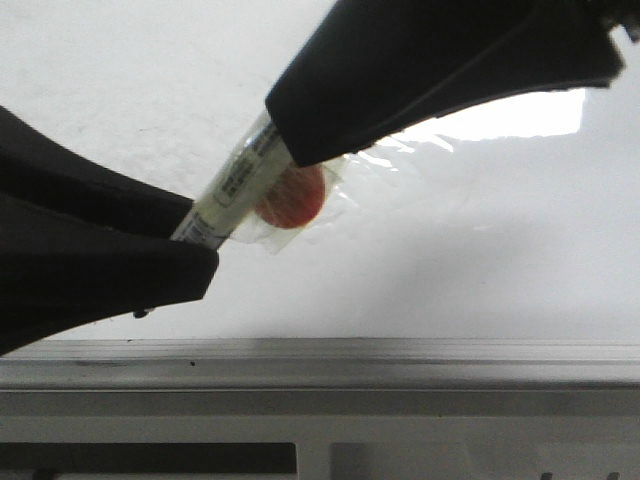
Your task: Write number 8 on whiteboard
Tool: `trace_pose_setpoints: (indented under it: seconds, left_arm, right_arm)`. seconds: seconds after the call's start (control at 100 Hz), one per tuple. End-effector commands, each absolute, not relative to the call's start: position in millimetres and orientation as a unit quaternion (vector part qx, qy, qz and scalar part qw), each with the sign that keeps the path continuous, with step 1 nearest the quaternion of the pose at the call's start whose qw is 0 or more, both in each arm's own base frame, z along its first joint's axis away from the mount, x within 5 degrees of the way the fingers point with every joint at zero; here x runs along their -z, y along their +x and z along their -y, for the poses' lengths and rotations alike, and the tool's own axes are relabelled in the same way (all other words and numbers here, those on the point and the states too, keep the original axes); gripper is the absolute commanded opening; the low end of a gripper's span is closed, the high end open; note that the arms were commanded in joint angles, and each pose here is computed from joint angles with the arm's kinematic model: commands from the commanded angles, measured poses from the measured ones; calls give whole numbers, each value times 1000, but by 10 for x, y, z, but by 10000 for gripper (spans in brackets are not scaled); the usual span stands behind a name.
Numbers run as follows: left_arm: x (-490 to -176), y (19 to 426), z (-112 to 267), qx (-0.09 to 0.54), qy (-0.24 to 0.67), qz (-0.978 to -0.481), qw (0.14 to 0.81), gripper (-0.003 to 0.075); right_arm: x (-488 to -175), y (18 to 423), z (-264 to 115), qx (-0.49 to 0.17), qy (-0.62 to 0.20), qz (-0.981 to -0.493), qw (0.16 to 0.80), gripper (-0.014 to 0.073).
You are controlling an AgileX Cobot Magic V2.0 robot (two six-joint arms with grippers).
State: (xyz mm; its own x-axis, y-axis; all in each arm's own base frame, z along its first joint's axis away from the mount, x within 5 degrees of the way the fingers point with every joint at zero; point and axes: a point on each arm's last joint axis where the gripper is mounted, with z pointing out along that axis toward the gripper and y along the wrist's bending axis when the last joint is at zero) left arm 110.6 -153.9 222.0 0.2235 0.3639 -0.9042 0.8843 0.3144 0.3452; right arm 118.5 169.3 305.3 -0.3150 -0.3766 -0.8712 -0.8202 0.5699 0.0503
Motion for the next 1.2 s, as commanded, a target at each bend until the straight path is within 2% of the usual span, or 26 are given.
trace_pose_setpoints:
  seconds: [0.0,0.18,0.27,0.5,0.81,0.94,1.19]
  left_arm:
    - [-2357,1107,1585,254,522,-558,593,2]
    - [-2349,1118,1576,250,517,-568,590,225]
    - [-2395,1118,1544,251,500,-574,598,281]
    - [-2770,1034,1236,276,363,-593,663,283]
    - [-2954,903,913,258,299,-596,699,283]
    - [-2949,918,913,255,297,-598,700,283]
    - [-2949,918,913,255,297,-598,700,283]
  right_arm:
    - [-3264,1240,-1709,-264,-377,-735,499,-66]
    - [-3262,1239,-1708,-263,-377,-735,498,-66]
    - [-3269,1239,-1709,-264,-377,-735,498,-63]
    - [-3555,1286,-1679,-257,-372,-738,500,-63]
    - [-4035,1553,-1423,-222,-304,-754,538,-63]
    - [-4007,1703,-1405,-204,-288,-773,527,-63]
    - [-3741,1905,-1552,-190,-291,-812,469,-62]
